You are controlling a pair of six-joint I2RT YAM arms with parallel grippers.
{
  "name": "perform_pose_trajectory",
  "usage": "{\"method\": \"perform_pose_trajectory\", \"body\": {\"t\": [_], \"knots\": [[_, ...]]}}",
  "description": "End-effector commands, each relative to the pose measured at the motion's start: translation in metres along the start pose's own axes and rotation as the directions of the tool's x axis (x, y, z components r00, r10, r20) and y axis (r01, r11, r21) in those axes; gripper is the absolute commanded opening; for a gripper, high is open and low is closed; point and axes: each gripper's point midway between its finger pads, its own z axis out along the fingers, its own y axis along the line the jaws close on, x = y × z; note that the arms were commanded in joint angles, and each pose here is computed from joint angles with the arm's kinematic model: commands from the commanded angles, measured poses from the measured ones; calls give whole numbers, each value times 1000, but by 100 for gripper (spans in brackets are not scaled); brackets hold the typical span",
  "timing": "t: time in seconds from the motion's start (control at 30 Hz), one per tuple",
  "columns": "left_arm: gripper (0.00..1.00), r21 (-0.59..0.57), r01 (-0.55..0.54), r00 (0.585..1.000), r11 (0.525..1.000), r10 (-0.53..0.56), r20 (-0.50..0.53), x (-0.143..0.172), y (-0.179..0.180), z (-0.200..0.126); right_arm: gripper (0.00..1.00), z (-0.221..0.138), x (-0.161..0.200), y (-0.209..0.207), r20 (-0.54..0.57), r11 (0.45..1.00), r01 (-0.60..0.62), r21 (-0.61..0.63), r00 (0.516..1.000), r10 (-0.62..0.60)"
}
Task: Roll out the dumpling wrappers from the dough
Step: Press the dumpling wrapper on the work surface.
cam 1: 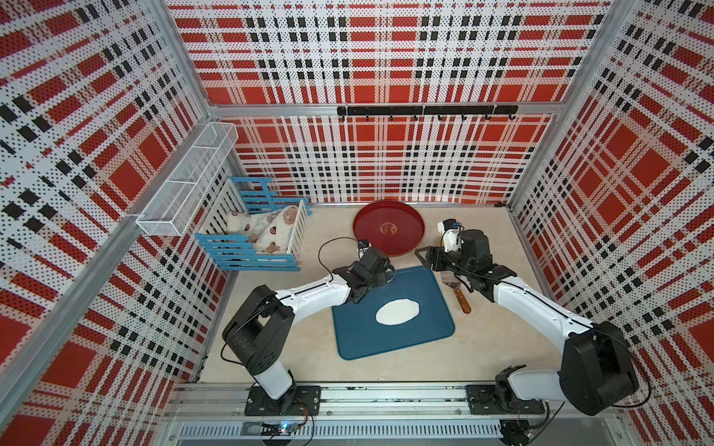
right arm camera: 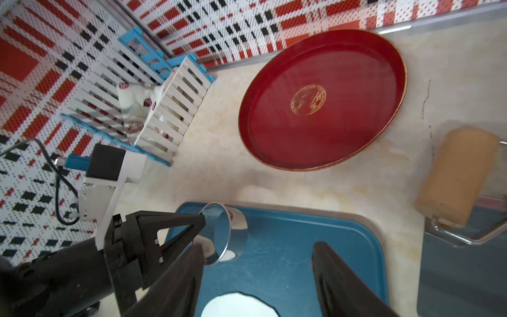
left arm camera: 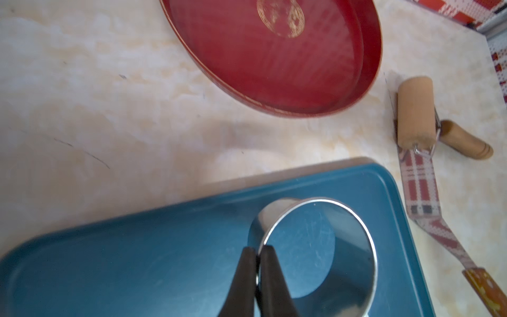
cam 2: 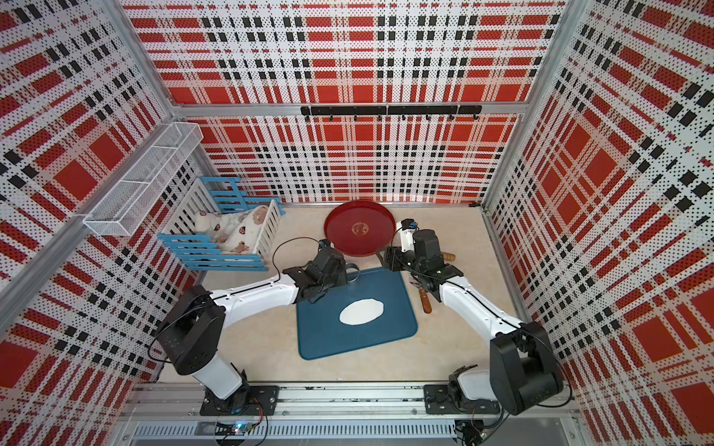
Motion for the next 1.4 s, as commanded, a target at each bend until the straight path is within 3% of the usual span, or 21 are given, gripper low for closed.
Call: {"method": "perform_pose_trajectory", "body": {"t": [0.0, 0.33, 0.63, 0.93, 1.37], "knots": [[0, 23, 19, 1000, 1000, -19, 14, 7, -14, -12, 62, 3, 31, 5, -132, 1000, -20, -17, 991, 17], [0, 62, -9, 999, 998, 11, -30, 40, -38, -23, 49, -14, 83, -1, -268, 996, -83, 40, 959, 91], [0, 74, -37, 997, 997, 43, -68, 62, -47, -27, 41, -16, 108, 3, -310, 996, -33, 88, 949, 59], [0, 62, -46, 995, 997, 51, -91, 80, -45, -29, 25, -8, 121, 12, -336, 997, -14, 74, 941, 38], [0, 44, -37, 996, 998, 41, -81, 84, -36, -33, 21, 8, 129, 17, -373, 998, 1, 59, 928, 21]]}}
